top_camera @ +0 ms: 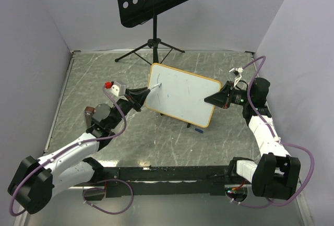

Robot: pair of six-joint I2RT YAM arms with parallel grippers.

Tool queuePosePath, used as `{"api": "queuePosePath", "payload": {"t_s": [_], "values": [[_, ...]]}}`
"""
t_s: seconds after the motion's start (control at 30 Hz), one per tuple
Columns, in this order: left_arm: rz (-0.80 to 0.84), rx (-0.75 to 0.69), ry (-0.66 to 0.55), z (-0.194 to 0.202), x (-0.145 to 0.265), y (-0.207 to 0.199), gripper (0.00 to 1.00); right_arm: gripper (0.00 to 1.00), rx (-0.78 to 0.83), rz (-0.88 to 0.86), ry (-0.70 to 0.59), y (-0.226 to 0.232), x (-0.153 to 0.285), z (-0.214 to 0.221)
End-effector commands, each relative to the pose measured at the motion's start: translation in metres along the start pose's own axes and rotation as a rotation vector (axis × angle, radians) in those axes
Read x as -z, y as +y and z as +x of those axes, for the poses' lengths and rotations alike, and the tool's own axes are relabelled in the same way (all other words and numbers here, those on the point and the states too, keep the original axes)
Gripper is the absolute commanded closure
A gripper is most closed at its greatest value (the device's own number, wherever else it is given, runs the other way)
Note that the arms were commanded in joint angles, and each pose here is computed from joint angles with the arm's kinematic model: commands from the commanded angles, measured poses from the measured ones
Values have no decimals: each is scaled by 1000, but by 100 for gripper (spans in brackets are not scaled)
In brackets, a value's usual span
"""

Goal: Write a sentence on the whiteboard

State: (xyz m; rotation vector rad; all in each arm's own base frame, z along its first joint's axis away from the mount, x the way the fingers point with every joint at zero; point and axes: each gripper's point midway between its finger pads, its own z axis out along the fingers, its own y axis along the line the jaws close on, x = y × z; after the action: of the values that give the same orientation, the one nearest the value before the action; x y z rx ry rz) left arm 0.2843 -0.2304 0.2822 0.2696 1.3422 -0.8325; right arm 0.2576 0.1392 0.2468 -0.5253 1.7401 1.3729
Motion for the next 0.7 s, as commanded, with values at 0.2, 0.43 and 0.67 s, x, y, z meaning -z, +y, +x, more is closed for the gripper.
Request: {"api": "queuePosePath", "payload": {"t_s": [0.2, 0.43, 0.67], "values": [[60, 1, -110, -42, -10, -17, 99, 100, 103, -57, 4, 12, 0, -7], [40, 2, -89, -37, -14, -13, 99, 100, 101, -57, 4, 12, 0, -7], [54, 4, -73, -34, -18, -15, 99, 100, 100, -58, 5, 13, 0, -7]]}}
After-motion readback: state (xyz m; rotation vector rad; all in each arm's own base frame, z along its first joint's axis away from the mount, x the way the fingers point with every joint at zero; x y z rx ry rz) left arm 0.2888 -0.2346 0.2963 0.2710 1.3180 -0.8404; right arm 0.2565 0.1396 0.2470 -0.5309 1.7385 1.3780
